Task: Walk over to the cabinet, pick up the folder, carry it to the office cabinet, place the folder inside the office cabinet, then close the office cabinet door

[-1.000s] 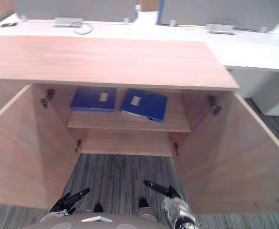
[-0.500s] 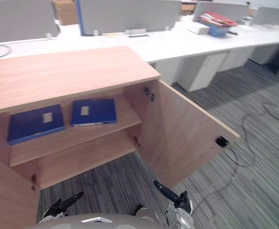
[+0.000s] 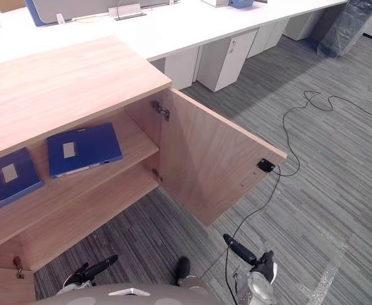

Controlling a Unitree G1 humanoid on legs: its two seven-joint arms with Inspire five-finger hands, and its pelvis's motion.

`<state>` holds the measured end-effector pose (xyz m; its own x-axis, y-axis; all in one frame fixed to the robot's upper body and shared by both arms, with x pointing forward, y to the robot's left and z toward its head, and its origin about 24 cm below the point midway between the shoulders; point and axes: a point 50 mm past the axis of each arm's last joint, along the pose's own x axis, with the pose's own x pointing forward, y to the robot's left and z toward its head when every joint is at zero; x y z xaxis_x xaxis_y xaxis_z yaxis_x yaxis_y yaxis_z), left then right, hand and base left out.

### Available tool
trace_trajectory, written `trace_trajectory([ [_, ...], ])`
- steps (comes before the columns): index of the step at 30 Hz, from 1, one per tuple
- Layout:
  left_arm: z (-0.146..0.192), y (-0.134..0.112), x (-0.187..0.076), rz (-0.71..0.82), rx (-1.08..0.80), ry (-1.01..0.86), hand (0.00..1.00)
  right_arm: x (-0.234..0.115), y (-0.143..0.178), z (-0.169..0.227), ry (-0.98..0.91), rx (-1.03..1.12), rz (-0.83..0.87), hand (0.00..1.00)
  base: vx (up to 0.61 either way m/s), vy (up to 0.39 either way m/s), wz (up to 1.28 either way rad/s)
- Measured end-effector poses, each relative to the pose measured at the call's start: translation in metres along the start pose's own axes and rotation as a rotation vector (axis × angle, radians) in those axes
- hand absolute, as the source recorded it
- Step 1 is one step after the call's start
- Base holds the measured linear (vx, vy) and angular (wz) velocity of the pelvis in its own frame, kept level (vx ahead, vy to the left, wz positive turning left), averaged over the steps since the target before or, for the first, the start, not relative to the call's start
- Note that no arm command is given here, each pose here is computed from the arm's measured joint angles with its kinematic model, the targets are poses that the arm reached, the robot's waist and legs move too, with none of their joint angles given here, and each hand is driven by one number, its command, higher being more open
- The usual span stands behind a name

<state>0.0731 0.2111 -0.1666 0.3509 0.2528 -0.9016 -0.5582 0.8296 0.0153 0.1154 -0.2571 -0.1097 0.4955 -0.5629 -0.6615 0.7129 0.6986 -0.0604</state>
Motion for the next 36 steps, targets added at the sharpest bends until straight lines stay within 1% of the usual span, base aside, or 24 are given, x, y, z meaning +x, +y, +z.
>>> trace_trajectory([
  [1, 0.0, 0.0, 0.0, -0.002, 0.003, 0.0, 1.0, 0.001, 0.0, 0.005, -0.019, -0.011, 0.004, 1.0, -0.01, 0.147, 0.15],
  [5, -0.002, -0.003, 0.0, -0.016, 0.027, 0.004, 1.0, 0.012, 0.016, 0.045, -0.156, -0.045, 0.067, 1.0, -0.04, 0.14, 0.09],
  [10, -0.001, -0.004, 0.0, -0.024, 0.035, 0.002, 1.0, 0.013, 0.027, 0.07, -0.251, -0.033, 0.11, 1.0, -0.02, 0.102, 0.19],
  [13, -0.002, 0.0, -0.001, -0.016, 0.038, 0.005, 1.0, 0.015, 0.033, 0.088, -0.303, -0.051, 0.134, 1.0, -0.01, 0.087, 0.26],
  [17, -0.002, 0.008, -0.001, -0.001, 0.046, 0.007, 1.0, 0.017, 0.026, 0.098, -0.334, -0.082, 0.125, 1.0, -0.02, 0.067, 0.13],
  [21, 0.0, 0.01, -0.001, -0.001, 0.05, 0.001, 1.0, 0.017, 0.024, 0.105, -0.351, -0.108, 0.165, 1.0, -0.06, 0.04, 0.03],
  [25, 0.001, 0.013, 0.0, -0.009, 0.053, -0.001, 1.0, 0.017, 0.025, 0.11, -0.366, -0.193, 0.227, 1.0, -0.07, 0.022, -0.03],
  [28, 0.001, 0.011, 0.0, -0.03, 0.059, 0.0, 1.0, 0.015, 0.018, 0.119, -0.399, -0.333, 0.279, 1.0, -0.07, 0.015, -0.07],
  [30, 0.0, 0.011, -0.001, -0.037, 0.068, 0.007, 1.0, 0.009, 0.012, 0.127, -0.428, -0.542, 0.364, 1.0, -0.07, 0.013, -0.14],
  [31, -0.002, 0.012, -0.001, -0.038, 0.077, 0.016, 1.0, 0.008, 0.01, 0.129, -0.427, -0.595, 0.391, 1.0, -0.05, 0.022, -0.17],
  [33, -0.008, 0.015, -0.002, -0.052, 0.112, 0.043, 1.0, 0.002, 0.005, 0.131, -0.418, -0.782, 0.477, 1.0, -0.04, 0.015, -0.17],
  [34, -0.008, 0.016, -0.002, -0.063, 0.137, 0.048, 1.0, -0.003, 0.005, 0.131, -0.409, -0.874, 0.535, 1.0, -0.03, -0.006, -0.16],
  [35, -0.008, 0.017, -0.002, -0.068, 0.14, 0.05, 1.0, -0.006, 0.006, 0.131, -0.404, -0.916, 0.569, 1.0, -0.04, -0.024, -0.2],
  [36, -0.01, 0.019, -0.002, -0.074, 0.144, 0.059, 1.0, -0.011, 0.011, 0.13, -0.395, -1.01, 0.644, 1.0, -0.04, -0.022, -0.24],
])
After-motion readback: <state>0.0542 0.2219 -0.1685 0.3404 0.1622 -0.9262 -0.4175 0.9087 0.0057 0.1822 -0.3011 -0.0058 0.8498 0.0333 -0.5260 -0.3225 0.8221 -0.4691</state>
